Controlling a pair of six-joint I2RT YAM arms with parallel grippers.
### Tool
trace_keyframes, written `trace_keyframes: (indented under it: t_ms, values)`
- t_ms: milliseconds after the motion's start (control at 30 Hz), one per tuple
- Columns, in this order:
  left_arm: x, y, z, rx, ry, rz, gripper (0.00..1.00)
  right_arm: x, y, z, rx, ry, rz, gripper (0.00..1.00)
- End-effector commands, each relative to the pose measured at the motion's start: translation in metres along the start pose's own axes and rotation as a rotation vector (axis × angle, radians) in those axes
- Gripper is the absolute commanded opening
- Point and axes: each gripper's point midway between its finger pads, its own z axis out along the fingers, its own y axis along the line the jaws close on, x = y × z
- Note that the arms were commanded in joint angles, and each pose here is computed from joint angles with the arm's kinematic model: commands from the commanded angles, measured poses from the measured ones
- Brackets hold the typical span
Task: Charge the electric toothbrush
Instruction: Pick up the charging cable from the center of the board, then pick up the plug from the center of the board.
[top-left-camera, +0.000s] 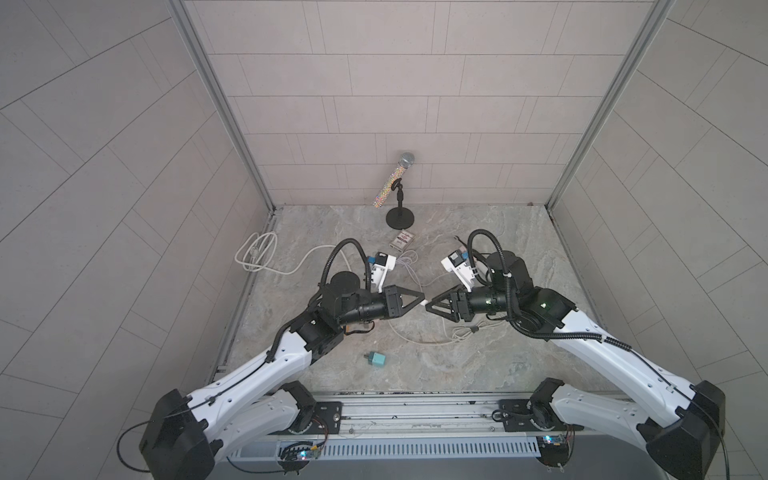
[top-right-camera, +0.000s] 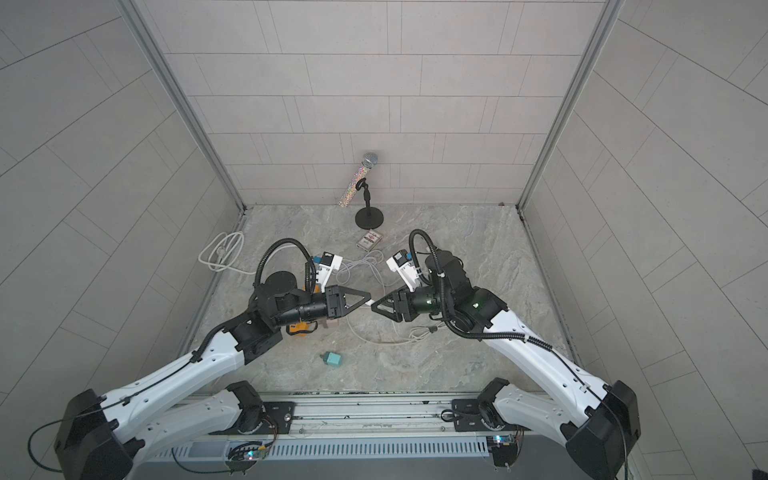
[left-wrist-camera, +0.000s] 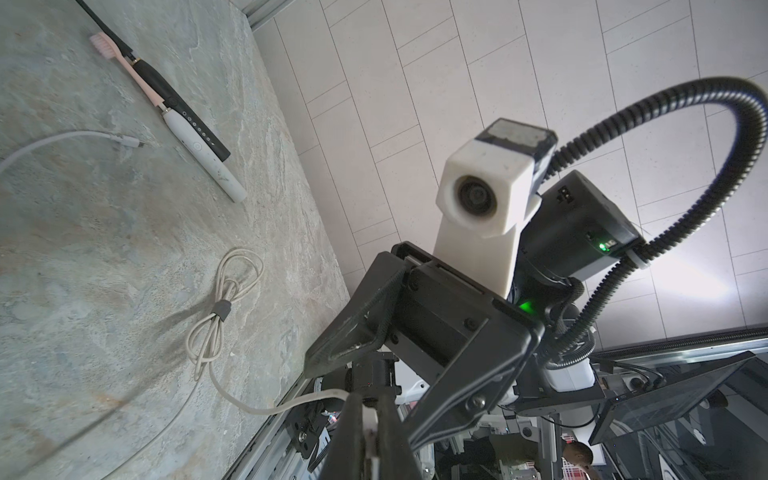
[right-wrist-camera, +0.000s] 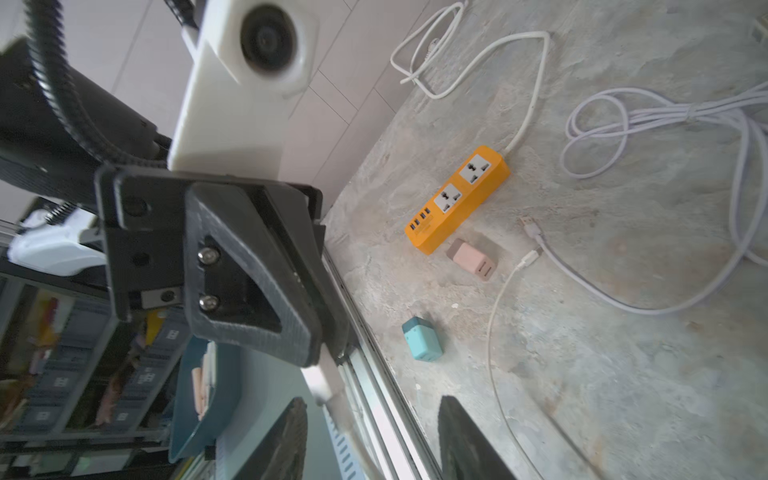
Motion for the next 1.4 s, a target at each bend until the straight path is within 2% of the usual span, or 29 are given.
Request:
trace_keyframes:
  t_ms: [0,100,167,267,333,467,533,600,667,700,767,867,1000,1133,1233,1367]
  values:
    - [0.003,-0.010,-0.002,0.046,0.011,0.015,0.00,-0.009,0.027,0.000,-0.149,-0.013,0.010,0.48]
    - [0.000,-0.011,-0.003,0.047,-0.011,0.016,0.00,-0.008,0.028,0.002,-0.175,-0.013,0.025,0.43]
    - [-0.001,-0.012,-0.003,0.048,-0.016,0.015,0.00,-0.006,0.027,0.004,-0.185,-0.004,0.043,0.34]
    - [-0.004,-0.009,-0.003,0.032,-0.032,0.007,0.00,0.002,0.022,0.006,-0.183,0.017,0.067,0.33]
    - [-0.007,-0.008,-0.004,0.027,-0.050,0.003,0.00,0.005,0.018,0.007,-0.180,0.026,0.080,0.26]
    - [-0.006,-0.009,-0.005,0.031,-0.050,-0.001,0.00,0.001,0.021,0.005,-0.193,-0.001,0.081,0.25]
    - [-0.008,-0.009,-0.005,0.034,-0.060,-0.001,0.00,0.000,0.021,0.003,-0.193,-0.007,0.080,0.18]
    - [-0.007,-0.006,-0.004,0.028,-0.059,-0.007,0.00,0.000,0.022,0.004,-0.205,-0.006,0.088,0.17]
    - [-0.006,-0.004,-0.002,0.024,-0.053,-0.014,0.00,-0.001,0.021,0.005,-0.210,-0.008,0.096,0.04]
    - [-0.006,-0.003,-0.002,0.021,-0.051,-0.017,0.02,0.000,0.020,0.005,-0.208,-0.008,0.097,0.01]
    - [-0.004,0.000,-0.003,0.012,-0.048,-0.017,0.12,0.000,0.017,0.004,-0.200,-0.008,0.107,0.01]
    - [-0.003,0.006,-0.007,-0.032,-0.051,-0.013,0.36,0.001,0.012,0.001,-0.186,-0.016,0.122,0.01]
    - [0.001,0.029,-0.023,-0.208,-0.061,-0.022,0.61,0.004,-0.005,-0.004,-0.140,-0.026,0.174,0.01]
    - [0.021,0.073,-0.059,-0.513,-0.032,-0.084,0.63,0.025,-0.044,-0.007,0.016,0.012,0.236,0.01]
    - [0.046,0.112,-0.090,-0.741,-0.007,-0.181,0.62,0.039,-0.060,-0.009,0.100,0.037,0.238,0.00]
    - [0.077,0.143,-0.107,-0.857,-0.031,-0.318,0.62,0.047,-0.066,-0.009,0.118,0.043,0.247,0.00]
